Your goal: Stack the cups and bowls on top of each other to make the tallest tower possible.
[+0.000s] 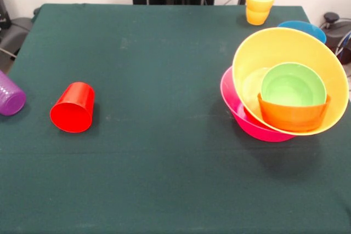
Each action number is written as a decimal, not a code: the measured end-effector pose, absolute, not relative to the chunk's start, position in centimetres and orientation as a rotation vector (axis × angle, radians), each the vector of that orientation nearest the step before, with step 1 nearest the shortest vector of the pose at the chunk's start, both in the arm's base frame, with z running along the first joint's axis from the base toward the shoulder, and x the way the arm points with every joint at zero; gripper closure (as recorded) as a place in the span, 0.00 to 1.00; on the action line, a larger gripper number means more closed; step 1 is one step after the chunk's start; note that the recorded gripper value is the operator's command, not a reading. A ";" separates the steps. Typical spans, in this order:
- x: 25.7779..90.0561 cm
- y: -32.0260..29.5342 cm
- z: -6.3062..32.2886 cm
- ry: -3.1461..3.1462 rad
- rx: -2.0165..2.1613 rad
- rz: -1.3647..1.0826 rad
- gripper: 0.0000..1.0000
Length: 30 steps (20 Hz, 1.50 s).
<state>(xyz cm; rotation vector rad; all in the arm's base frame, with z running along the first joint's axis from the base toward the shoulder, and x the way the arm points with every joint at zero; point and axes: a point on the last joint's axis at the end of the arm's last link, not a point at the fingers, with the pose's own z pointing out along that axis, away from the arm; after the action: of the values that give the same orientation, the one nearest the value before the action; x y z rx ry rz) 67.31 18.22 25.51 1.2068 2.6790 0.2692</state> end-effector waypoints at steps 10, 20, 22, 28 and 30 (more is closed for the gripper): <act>66.8 17.4 27.4 2.661 1.218 0.273 0.00; 64.0 18.0 24.3 2.681 1.223 0.220 0.00; 63.2 18.6 23.6 2.674 1.207 0.206 0.00; 61.3 20.0 22.2 2.660 1.165 0.179 0.00; 60.8 20.2 21.9 2.661 1.160 0.174 0.00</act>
<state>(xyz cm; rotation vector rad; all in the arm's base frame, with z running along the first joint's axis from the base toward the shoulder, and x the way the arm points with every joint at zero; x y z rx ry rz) 60.79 20.24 21.89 1.1603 2.6614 0.1740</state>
